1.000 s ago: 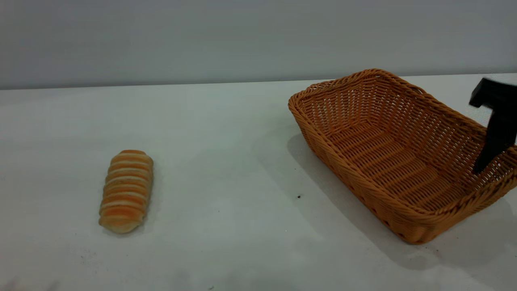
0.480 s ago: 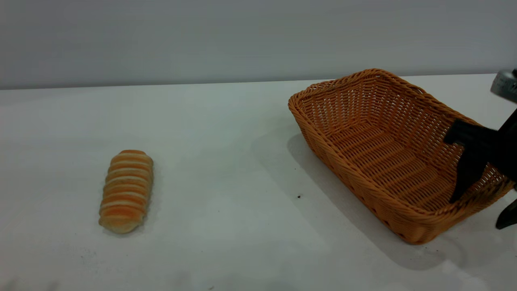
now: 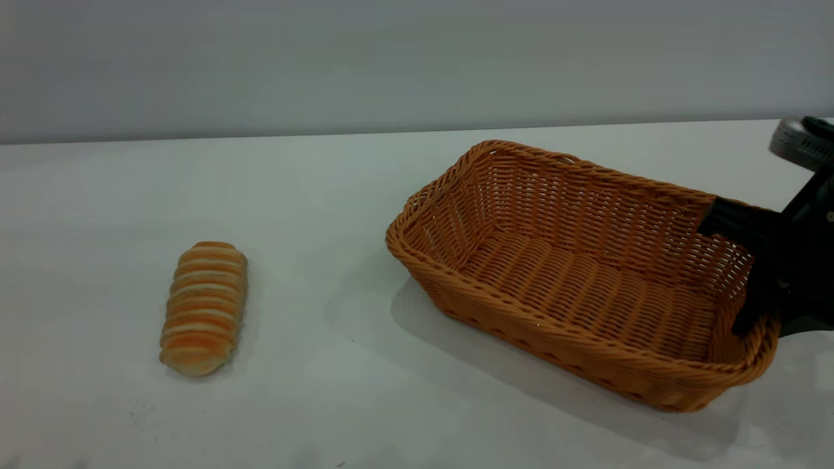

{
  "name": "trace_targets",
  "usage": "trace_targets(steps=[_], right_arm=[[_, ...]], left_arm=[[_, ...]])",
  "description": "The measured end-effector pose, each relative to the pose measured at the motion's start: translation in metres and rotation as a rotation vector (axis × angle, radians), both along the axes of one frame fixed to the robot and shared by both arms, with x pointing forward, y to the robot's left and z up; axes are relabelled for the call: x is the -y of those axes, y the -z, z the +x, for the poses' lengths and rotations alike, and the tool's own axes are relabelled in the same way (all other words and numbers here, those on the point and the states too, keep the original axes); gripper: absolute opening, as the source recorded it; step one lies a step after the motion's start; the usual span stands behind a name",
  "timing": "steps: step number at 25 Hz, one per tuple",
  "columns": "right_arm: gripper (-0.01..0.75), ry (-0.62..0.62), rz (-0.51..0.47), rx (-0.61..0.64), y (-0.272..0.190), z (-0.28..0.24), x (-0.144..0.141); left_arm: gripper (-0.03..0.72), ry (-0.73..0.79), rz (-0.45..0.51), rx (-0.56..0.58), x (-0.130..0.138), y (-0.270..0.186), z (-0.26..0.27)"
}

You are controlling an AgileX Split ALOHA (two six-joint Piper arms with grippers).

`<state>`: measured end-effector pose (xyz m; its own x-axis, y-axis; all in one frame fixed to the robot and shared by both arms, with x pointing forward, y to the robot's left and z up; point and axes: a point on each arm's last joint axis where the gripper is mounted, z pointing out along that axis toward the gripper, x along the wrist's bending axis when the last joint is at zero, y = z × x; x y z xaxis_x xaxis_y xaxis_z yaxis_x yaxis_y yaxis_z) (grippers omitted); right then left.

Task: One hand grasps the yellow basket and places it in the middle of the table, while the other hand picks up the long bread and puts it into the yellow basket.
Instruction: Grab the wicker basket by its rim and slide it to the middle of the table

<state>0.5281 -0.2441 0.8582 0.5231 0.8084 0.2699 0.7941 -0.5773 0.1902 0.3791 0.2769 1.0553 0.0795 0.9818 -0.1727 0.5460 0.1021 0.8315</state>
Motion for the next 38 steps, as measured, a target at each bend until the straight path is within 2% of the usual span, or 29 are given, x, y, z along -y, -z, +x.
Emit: trace_targets(steps=[5, 12, 21, 25, 30, 33, 35, 38], right_arm=[[0.049, -0.128, 0.002, 0.035, -0.019, 0.026, -0.011], [0.049, -0.387, -0.013, 0.095, -0.040, 0.045, -0.056], [0.077, -0.486, -0.015, 0.084, -0.020, 0.042, -0.085], [0.196, -0.585, -0.028, 0.106, -0.019, 0.039, -0.095], [0.443, -0.689, -0.056, 0.120, -0.020, 0.037, -0.097], [0.573, -0.793, -0.109, 0.159, -0.032, 0.036, -0.095], [0.633, -0.870, -0.163, 0.196, -0.047, 0.035, -0.093], [0.655, -0.943, -0.223, 0.236, -0.070, 0.032, -0.089]], left_arm=[[0.571, 0.000, 0.000, 0.000, 0.000, 0.000, 0.000], [0.571, 0.000, 0.000, -0.001, 0.000, 0.000, 0.000], [0.571, 0.000, 0.000, -0.001, 0.000, 0.000, 0.000], [0.571, 0.000, 0.000, -0.002, 0.000, 0.000, 0.000], [0.571, 0.000, 0.000, -0.002, 0.000, 0.000, 0.000], [0.571, 0.000, 0.002, -0.018, 0.000, 0.003, 0.002], [0.571, 0.000, 0.005, -0.054, 0.001, 0.008, 0.008], [0.571, -0.003, 0.010, -0.121, 0.003, 0.019, 0.020]])
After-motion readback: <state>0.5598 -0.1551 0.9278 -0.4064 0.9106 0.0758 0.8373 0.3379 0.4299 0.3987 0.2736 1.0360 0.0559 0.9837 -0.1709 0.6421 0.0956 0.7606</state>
